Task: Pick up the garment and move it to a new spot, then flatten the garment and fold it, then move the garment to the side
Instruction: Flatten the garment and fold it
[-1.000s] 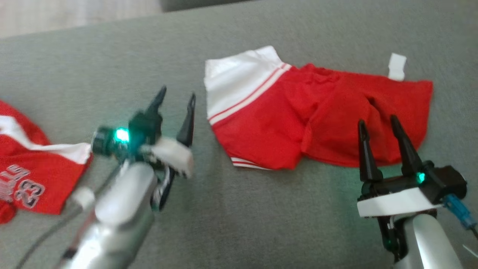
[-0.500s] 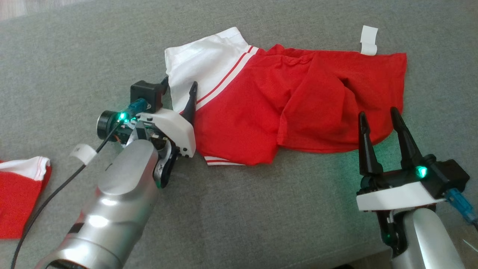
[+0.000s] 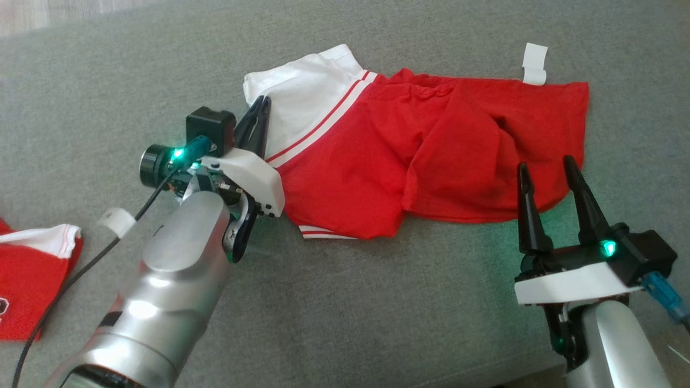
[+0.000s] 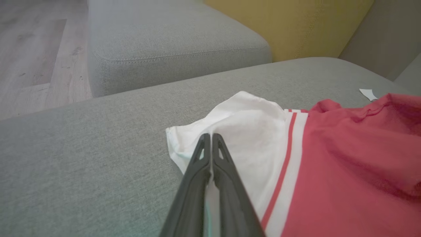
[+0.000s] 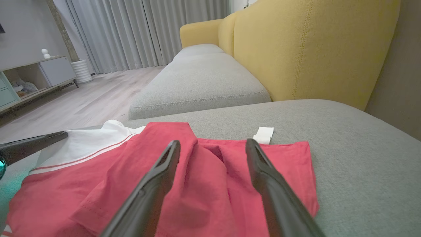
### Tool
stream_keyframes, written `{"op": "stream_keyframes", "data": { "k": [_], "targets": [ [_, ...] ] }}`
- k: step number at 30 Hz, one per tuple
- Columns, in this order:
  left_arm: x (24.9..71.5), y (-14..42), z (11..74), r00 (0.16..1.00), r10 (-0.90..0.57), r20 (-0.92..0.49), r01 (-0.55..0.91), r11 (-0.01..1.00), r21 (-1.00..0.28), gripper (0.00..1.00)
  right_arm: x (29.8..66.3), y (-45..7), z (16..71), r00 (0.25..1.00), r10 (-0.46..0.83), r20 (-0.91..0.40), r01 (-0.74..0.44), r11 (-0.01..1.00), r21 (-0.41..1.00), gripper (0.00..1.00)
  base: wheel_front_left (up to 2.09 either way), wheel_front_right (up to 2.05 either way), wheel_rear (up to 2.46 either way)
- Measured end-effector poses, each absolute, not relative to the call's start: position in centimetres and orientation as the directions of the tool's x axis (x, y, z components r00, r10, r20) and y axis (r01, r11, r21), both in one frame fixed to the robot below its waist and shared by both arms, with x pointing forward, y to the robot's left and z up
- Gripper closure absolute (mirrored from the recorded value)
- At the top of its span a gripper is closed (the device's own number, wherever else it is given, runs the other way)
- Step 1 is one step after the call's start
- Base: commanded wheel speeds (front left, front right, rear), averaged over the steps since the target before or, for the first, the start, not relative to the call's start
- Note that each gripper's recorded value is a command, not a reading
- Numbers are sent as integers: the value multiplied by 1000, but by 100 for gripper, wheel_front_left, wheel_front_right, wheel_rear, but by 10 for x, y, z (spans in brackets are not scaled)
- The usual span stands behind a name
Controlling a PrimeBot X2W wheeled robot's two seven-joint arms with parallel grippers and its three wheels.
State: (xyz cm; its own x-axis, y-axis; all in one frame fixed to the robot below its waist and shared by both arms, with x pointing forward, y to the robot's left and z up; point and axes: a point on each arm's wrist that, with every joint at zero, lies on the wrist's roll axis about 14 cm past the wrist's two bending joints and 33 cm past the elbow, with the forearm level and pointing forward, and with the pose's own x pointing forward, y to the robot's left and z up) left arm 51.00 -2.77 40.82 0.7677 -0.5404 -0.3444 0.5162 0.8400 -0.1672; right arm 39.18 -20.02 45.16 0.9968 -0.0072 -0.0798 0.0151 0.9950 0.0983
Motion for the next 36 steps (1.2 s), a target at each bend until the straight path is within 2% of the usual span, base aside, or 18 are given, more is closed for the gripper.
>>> {"op": "stream_keyframes", "data": {
  "k": [5,10,16,18,21,25,33,36],
  "targets": [
    [519,-32,436,799,-557,-226,536,830,-152,100,392,-201,457,998,-9,-66,15,995,97,0,0,0,0],
    [544,-46,522,802,-597,28,598,801,-35,100,394,-203,470,1000,-12,-26,14,995,94,0,0,0,0],
    [536,-63,643,687,-646,332,634,757,161,100,393,-199,480,1000,-1,2,1,995,98,0,0,0,0],
    [524,-62,663,633,-674,380,643,731,227,100,395,-195,481,1000,11,7,-11,995,102,0,0,0,0],
    [507,-55,663,586,-724,365,646,689,329,100,396,-188,481,999,30,9,-31,994,108,0,0,0,0],
    [477,-37,613,569,-791,225,672,605,427,100,398,-179,485,998,56,22,-58,992,115,0,0,0,0],
    [402,26,484,579,-795,-184,778,471,416,100,393,-161,478,994,108,2,-107,987,121,0,0,0,0],
    [391,49,459,597,-753,-277,783,471,405,100,395,-154,481,992,128,11,-128,984,122,0,0,0,0]
  ]
}}
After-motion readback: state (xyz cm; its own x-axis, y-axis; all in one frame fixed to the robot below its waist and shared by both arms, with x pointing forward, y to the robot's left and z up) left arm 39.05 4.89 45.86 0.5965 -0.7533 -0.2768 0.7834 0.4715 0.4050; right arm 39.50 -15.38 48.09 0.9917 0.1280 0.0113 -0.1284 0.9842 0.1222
